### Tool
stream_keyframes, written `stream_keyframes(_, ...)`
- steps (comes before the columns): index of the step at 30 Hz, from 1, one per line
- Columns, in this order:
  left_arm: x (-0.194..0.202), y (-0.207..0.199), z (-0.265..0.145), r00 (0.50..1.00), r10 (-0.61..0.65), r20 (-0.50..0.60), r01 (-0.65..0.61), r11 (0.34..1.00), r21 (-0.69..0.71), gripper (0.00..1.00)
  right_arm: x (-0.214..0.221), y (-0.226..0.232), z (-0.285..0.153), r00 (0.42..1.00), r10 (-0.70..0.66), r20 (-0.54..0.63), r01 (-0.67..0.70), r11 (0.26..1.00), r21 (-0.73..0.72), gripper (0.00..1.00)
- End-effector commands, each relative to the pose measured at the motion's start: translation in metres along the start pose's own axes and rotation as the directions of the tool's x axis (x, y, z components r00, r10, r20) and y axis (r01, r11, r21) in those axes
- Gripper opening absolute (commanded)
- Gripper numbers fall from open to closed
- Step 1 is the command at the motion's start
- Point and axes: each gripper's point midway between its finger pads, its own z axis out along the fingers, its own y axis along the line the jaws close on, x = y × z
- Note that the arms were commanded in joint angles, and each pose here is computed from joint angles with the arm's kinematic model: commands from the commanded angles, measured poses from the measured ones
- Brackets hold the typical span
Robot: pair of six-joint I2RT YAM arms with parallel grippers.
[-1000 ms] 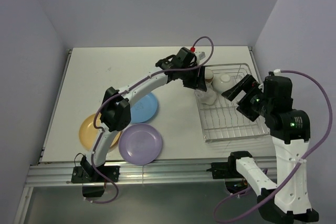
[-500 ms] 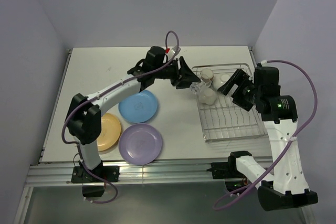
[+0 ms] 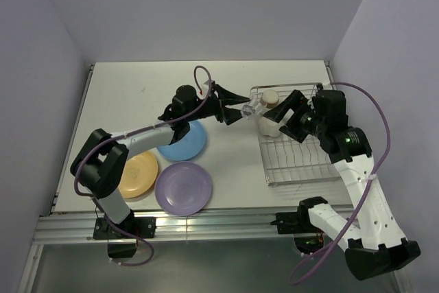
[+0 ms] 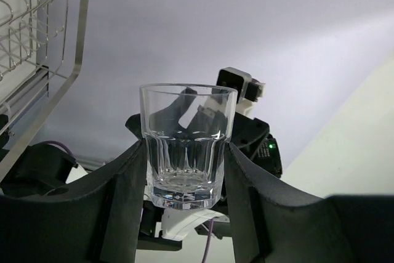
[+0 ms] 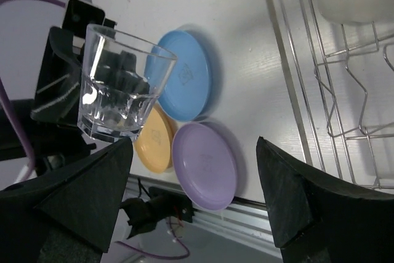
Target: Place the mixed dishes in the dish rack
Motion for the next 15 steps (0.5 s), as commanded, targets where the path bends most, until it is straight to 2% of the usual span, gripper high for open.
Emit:
stream_keyframes(1, 0.022, -0.073, -0.012, 0.997, 0.071, -0.002, -0.07, 0.993, 0.097, 0.0, -0.024, 0.044, -0.018, 0.982, -0.163, 0.095, 0.171, 0.981, -0.088, 0.89)
stream_keyframes(3, 0.016, -0.058, -0.01, 0.999, 0.041, 0.03, -0.04, 0.999, -0.037, 0.0, -0.028, 0.044, -0.017, 0.971, -0.214, 0.104, 0.222, 0.973, -0.066, 0.91)
stream_keyframes(5, 0.013, -0.052, -0.013, 0.996, 0.062, 0.059, -0.057, 0.995, -0.084, 0.0, -0.024, 0.05, -0.017, 0.974, -0.212, 0.08, 0.219, 0.971, -0.098, 0.92)
stream_keyframes(7, 0.01, -0.049, -0.016, 0.995, 0.058, 0.083, -0.049, 0.992, -0.114, 0.0, -0.02, 0.056, -0.013, 0.989, -0.137, 0.057, 0.144, 0.98, -0.137, 0.94)
stream_keyframes(10, 0.007, -0.058, -0.022, 0.992, 0.069, 0.109, -0.063, 0.997, -0.05, 0.0, -0.007, 0.071, -0.007, 0.998, 0.052, -0.039, -0.059, 0.976, -0.21, 0.94)
stream_keyframes(11, 0.007, -0.065, -0.025, 0.991, 0.062, 0.12, -0.061, 0.998, -0.016, 0.0, -0.003, 0.075, -0.005, 0.984, 0.155, -0.088, -0.17, 0.964, -0.206, 0.94)
stream_keyframes(14, 0.009, -0.071, -0.027, 0.991, 0.068, 0.112, -0.073, 0.996, 0.043, 0.0, 0.004, 0.088, -0.004, 0.951, 0.252, -0.177, -0.292, 0.921, -0.257, 0.94)
stream_keyframes(15, 0.009, -0.069, -0.028, 0.992, 0.067, 0.111, -0.073, 0.996, 0.047, 0.0, 0.004, 0.096, -0.009, 0.925, 0.318, -0.209, -0.368, 0.889, -0.274, 0.94)
